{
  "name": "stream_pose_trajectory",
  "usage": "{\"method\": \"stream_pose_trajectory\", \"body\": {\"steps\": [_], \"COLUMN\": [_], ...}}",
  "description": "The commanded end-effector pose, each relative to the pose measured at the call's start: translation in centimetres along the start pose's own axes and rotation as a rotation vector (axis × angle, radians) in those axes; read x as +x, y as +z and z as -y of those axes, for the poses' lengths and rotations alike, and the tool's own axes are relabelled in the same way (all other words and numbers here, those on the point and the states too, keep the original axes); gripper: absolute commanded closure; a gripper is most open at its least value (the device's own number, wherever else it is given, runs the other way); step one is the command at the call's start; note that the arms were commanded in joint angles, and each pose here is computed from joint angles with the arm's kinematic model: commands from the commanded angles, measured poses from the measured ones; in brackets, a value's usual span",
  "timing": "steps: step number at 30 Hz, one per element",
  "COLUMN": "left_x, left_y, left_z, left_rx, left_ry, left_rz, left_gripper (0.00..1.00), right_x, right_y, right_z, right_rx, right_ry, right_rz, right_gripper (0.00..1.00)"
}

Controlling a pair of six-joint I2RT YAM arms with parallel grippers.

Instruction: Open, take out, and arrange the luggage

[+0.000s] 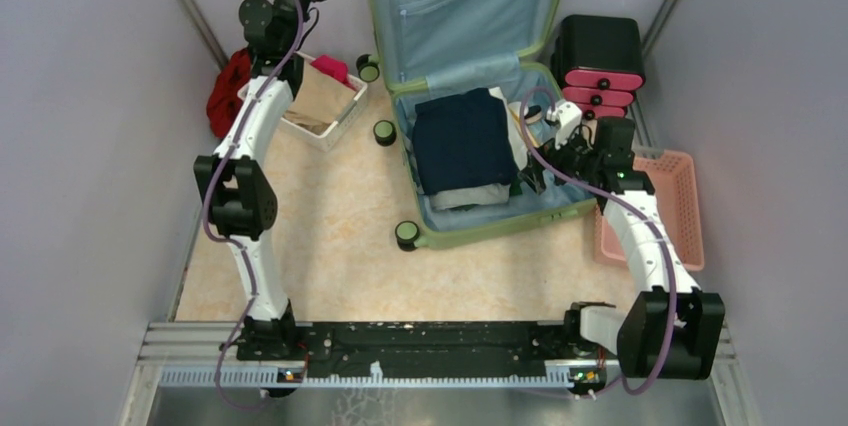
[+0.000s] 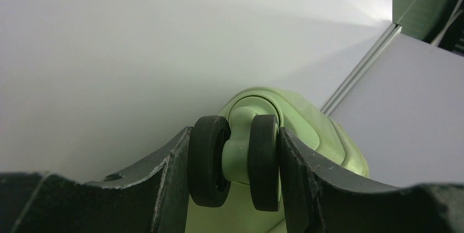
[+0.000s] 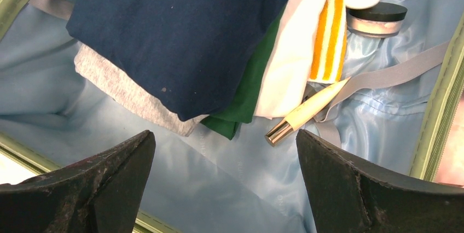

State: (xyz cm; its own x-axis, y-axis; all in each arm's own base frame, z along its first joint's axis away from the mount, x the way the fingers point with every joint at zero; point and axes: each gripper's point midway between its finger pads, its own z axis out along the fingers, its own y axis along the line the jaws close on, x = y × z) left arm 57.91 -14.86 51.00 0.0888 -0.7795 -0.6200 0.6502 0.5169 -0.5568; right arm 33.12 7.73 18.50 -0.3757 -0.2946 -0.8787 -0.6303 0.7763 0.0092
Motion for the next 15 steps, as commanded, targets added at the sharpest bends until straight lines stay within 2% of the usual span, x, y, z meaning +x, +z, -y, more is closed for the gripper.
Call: {"method": "stream_pose_trajectory", "body": {"steps": [1,8,15], "left_x": [-6.1,-5.6,-6.1], "left_y": [0.2,0.2,-0.1], "left_z": [-3.2,-4.4,-4.1], "left_rx": [-0.073,-0.073,-0.080], "left_ry": [0.082,0.054,0.079], "left_rz": [0.203,0.199,0.198], "left_gripper": [0.96,0.74,0.44], "right_x": [-1.8,-1.6,-1.4], "right_y": [-0.6,-0.8,-0.9], "right_z": [0.1,0.2,0.3], "right_rx": [0.001,0.003,-0.003], "right_ry": [-0.031,-0.026,-0.021], "right_rz": [0.077,0.081,0.081], "right_gripper": [0.01,0.01,0.01]}}
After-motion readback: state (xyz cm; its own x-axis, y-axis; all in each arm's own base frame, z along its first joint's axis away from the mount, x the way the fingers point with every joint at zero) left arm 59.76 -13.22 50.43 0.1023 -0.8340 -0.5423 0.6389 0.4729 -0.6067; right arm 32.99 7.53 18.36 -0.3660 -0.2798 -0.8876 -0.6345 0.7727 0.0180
